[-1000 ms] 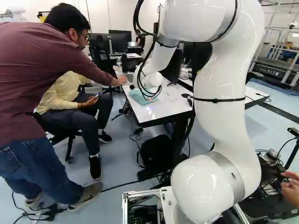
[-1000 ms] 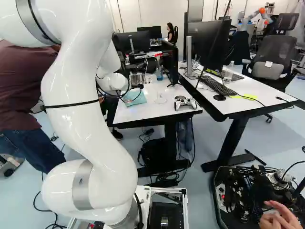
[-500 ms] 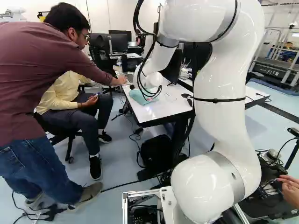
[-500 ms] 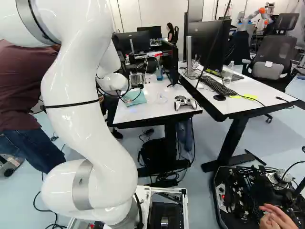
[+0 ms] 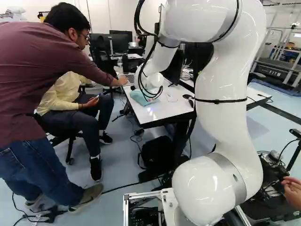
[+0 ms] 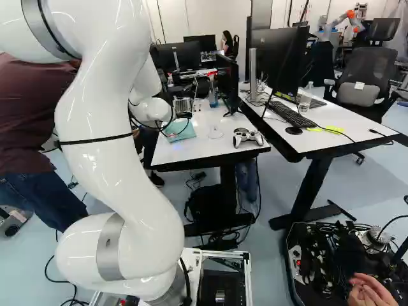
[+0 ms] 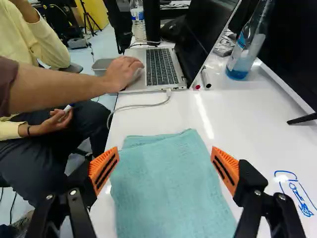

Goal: Clean the table with the green towel

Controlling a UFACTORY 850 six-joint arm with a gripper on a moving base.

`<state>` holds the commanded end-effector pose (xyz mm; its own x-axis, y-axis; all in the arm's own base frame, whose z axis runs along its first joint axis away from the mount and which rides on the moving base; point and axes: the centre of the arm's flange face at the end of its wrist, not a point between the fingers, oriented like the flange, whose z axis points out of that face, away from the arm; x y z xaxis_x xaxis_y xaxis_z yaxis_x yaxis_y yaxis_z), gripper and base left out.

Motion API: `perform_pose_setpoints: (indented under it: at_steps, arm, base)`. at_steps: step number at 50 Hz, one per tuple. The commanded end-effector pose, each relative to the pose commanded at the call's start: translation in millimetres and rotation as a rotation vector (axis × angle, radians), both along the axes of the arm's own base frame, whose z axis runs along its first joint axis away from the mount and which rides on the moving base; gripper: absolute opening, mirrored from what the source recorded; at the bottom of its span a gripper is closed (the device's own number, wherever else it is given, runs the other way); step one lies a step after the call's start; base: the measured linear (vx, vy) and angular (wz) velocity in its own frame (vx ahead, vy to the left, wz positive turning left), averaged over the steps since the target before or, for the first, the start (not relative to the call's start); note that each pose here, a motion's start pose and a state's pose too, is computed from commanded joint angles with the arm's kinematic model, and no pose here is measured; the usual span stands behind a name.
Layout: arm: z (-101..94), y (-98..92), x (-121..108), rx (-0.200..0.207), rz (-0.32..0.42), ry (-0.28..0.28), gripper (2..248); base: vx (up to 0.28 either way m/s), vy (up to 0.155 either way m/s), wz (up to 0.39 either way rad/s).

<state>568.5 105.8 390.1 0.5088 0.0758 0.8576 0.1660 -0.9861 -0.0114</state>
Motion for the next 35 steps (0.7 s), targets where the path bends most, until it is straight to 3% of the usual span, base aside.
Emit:
perform_pose_setpoints:
  at_steps: [35]
  arm:
    - [0.0,0.0,0.0,0.000,0.000,0.000,247]
  base:
    - [0.000,0.000,0.000]
